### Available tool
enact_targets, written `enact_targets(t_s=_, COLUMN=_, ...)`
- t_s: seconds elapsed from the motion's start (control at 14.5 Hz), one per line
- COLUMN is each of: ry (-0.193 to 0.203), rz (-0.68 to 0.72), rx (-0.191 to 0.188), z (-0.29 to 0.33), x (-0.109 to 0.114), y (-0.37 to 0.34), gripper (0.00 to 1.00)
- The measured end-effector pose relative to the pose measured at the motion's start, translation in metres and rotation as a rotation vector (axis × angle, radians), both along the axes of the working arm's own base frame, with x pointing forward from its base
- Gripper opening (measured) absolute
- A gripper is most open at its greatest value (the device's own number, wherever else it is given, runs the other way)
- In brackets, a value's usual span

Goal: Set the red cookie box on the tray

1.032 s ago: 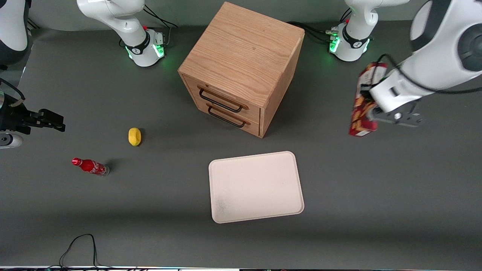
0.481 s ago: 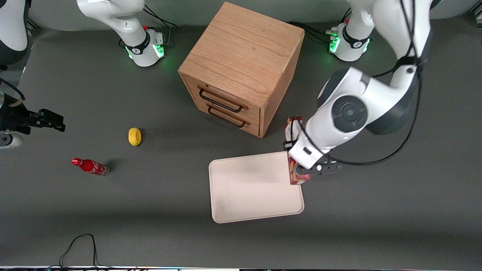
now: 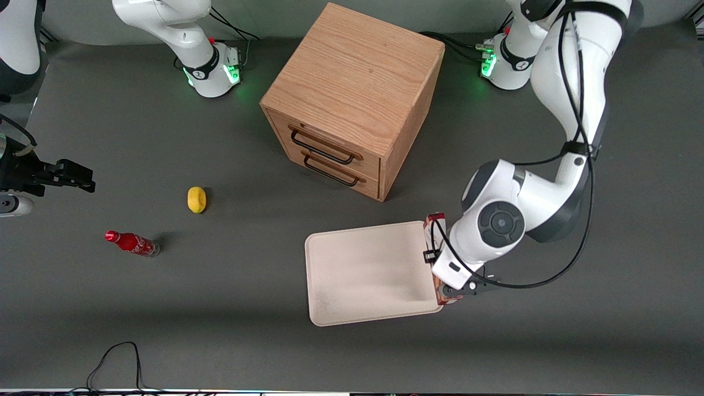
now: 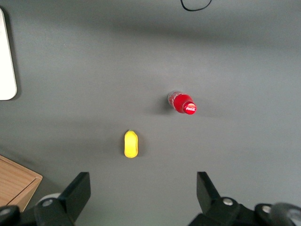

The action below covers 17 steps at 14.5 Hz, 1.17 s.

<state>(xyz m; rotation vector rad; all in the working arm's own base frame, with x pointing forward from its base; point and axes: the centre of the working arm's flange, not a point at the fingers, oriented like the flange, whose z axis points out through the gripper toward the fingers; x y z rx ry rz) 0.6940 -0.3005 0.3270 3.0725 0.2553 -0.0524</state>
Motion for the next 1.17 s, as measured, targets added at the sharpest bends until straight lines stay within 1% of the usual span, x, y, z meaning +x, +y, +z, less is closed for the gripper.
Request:
enact_targets(t_s=0.14, ry=0.012, rz=-0.002, rx=-0.003, z=-0.024, x=0.003, y=-0.004, gripper=0.04)
enact_targets(t_s=0.28, ry=0.014, rz=-0.012, rx=-0.010, z=-0.039, x=0.000, y=-0.015, gripper=0.04)
enact_targets(t_s=0.48, ry=0.026, rz=-0.024, rx=-0.009, z=-0.052, x=-0.005, y=-0.027, gripper=0.04)
enact_targets(t_s=0.76, ry=0.011, rz=-0.013, rx=-0.019, z=-0.058, x=-0.003, y=-0.028, gripper=0.04)
enact_targets(t_s=1.17, ry=0.020, rz=-0.003, rx=-0.017, z=-0.066, x=-0.004, y=-0.028, gripper=0.04)
